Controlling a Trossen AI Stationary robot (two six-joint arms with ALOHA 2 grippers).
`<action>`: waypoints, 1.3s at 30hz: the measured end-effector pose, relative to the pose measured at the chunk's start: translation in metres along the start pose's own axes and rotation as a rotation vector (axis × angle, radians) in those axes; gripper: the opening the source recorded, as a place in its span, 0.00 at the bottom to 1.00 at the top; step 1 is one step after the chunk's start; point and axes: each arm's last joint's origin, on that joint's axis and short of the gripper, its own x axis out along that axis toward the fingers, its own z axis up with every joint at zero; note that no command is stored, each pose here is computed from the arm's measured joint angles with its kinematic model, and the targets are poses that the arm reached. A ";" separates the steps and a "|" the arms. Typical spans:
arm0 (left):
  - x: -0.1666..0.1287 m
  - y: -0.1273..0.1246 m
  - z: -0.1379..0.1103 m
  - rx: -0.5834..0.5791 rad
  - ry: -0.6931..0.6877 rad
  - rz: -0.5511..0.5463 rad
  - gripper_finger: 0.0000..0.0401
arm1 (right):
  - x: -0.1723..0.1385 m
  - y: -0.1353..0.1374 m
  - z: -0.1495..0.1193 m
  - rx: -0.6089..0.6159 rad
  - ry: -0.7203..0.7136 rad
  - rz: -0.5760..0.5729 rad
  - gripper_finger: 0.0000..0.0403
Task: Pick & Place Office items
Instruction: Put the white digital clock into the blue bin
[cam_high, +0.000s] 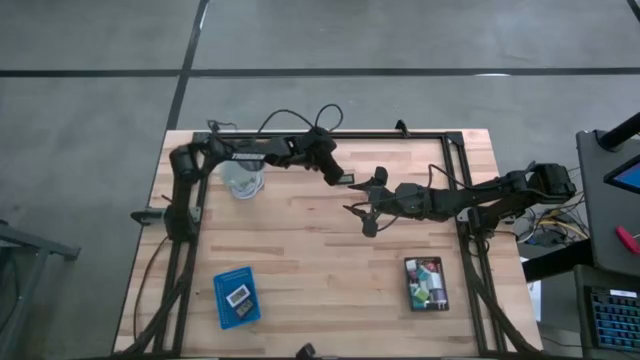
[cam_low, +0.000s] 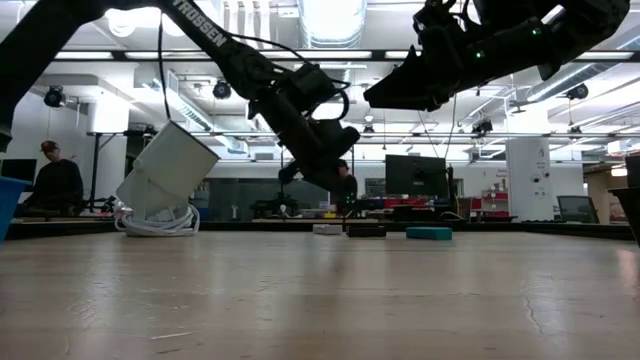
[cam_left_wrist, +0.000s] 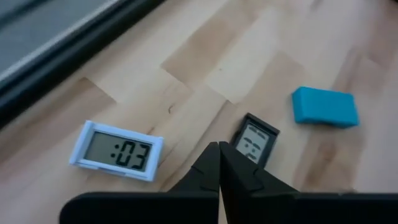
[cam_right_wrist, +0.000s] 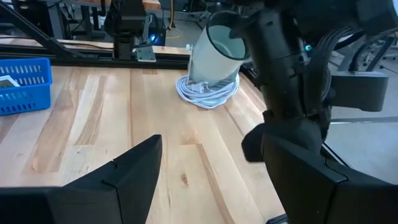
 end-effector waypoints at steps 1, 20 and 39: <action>0.000 0.004 0.001 -0.008 0.007 -0.025 0.01 | 0.000 0.000 0.000 0.000 0.000 0.000 0.68; -0.016 0.013 0.016 -0.091 0.139 0.126 0.00 | 0.000 0.000 0.000 0.000 0.000 0.000 0.68; -0.021 0.008 0.021 -0.078 0.175 0.123 0.00 | 0.000 0.000 0.000 0.000 0.000 0.000 0.68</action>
